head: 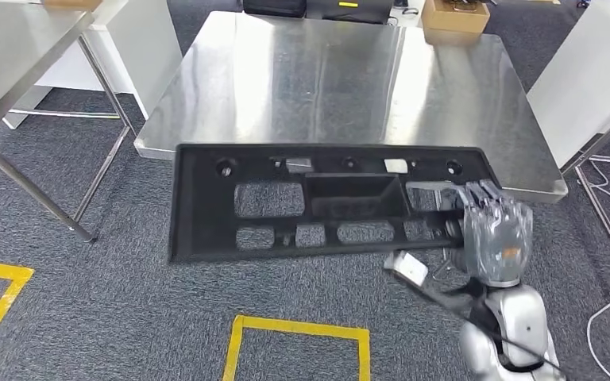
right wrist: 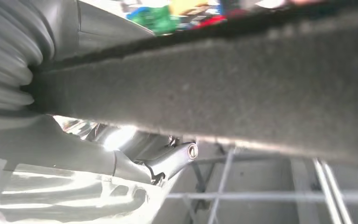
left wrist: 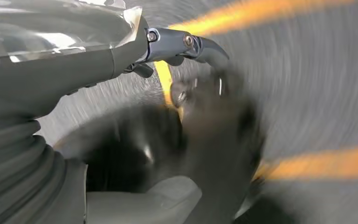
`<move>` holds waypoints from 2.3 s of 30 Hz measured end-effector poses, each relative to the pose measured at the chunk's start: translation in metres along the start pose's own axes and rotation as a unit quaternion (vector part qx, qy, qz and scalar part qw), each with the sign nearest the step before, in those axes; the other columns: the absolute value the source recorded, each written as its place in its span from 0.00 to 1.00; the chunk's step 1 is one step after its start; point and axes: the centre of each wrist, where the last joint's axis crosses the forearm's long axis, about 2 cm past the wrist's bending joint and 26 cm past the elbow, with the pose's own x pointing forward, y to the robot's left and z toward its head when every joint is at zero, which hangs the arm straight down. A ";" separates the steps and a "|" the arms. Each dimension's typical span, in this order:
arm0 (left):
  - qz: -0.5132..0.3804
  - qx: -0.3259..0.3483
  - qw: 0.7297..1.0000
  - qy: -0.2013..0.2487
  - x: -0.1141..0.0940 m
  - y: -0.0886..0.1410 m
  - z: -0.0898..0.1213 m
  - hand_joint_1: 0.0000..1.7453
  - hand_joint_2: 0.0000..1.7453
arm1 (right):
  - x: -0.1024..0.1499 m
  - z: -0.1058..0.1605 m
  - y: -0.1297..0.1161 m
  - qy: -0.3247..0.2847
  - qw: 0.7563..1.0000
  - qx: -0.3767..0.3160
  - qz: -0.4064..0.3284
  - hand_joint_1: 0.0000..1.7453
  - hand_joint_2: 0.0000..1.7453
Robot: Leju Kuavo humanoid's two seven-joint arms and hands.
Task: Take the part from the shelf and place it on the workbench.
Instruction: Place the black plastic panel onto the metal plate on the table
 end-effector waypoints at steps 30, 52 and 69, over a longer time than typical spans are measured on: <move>-0.230 -0.135 0.964 -0.014 0.062 0.023 -0.016 0.00 1.00 | -0.072 -0.077 0.048 0.112 0.972 0.130 0.160 1.00 1.00; -0.244 -0.136 0.960 -0.012 0.066 0.024 -0.016 0.00 1.00 | -0.075 -0.074 0.054 0.114 0.968 0.149 0.168 1.00 1.00; -0.231 -0.139 0.963 -0.019 0.070 0.026 -0.017 0.00 1.00 | -0.079 -0.068 0.059 0.126 0.961 0.172 0.176 1.00 1.00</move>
